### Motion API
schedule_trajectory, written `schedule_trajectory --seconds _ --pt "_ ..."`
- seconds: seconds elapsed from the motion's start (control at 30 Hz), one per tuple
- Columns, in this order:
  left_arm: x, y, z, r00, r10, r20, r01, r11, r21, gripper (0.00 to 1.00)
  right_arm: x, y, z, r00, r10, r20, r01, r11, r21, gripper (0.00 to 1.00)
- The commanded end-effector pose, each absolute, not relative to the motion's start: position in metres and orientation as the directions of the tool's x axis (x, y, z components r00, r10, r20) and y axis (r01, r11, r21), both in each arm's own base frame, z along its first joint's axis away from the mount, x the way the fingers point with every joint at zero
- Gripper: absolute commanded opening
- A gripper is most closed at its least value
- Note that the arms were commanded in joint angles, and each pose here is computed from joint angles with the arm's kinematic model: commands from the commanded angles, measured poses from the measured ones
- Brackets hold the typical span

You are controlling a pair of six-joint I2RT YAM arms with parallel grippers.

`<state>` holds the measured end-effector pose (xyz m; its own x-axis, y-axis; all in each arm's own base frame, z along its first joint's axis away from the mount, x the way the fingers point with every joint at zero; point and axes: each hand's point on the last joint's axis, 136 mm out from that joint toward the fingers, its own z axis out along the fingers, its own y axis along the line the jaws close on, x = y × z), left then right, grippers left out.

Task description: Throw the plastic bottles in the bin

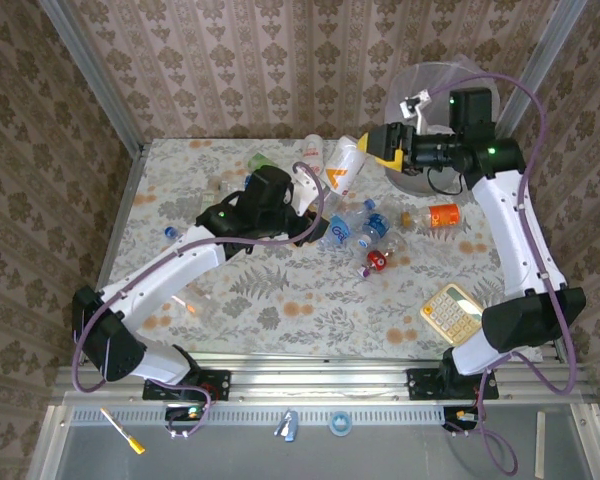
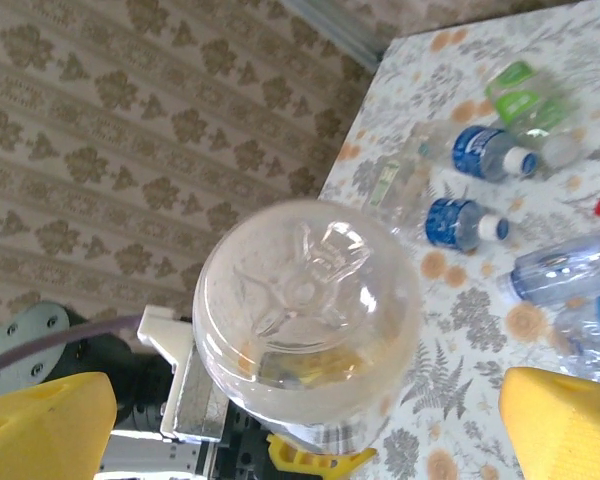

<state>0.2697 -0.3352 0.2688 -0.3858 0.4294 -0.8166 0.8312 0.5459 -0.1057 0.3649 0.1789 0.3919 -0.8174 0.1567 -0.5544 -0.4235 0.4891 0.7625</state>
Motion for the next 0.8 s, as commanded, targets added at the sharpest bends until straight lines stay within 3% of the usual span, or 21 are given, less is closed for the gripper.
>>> schedule_trajectory --seconds 0.0,0.37,0.77 --pt "0.269 -0.341 0.294 -0.319 0.395 -0.861 0.856 0.511 -0.083 0.34 0.353 0.190 0.382 -0.845 0.107 -0.524 -0.429 0.449 0.784 1.00" --pt "0.263 -0.351 0.295 -0.309 0.391 -0.867 0.875 0.473 -0.099 0.33 0.350 0.210 0.380 -0.845 0.061 -0.531 -0.464 0.408 0.786 0.99" --pt "0.258 -0.356 0.289 -0.318 0.403 -0.858 0.885 0.451 -0.116 0.33 0.351 0.215 0.379 -0.845 0.055 -0.532 -0.468 0.406 0.785 0.89"
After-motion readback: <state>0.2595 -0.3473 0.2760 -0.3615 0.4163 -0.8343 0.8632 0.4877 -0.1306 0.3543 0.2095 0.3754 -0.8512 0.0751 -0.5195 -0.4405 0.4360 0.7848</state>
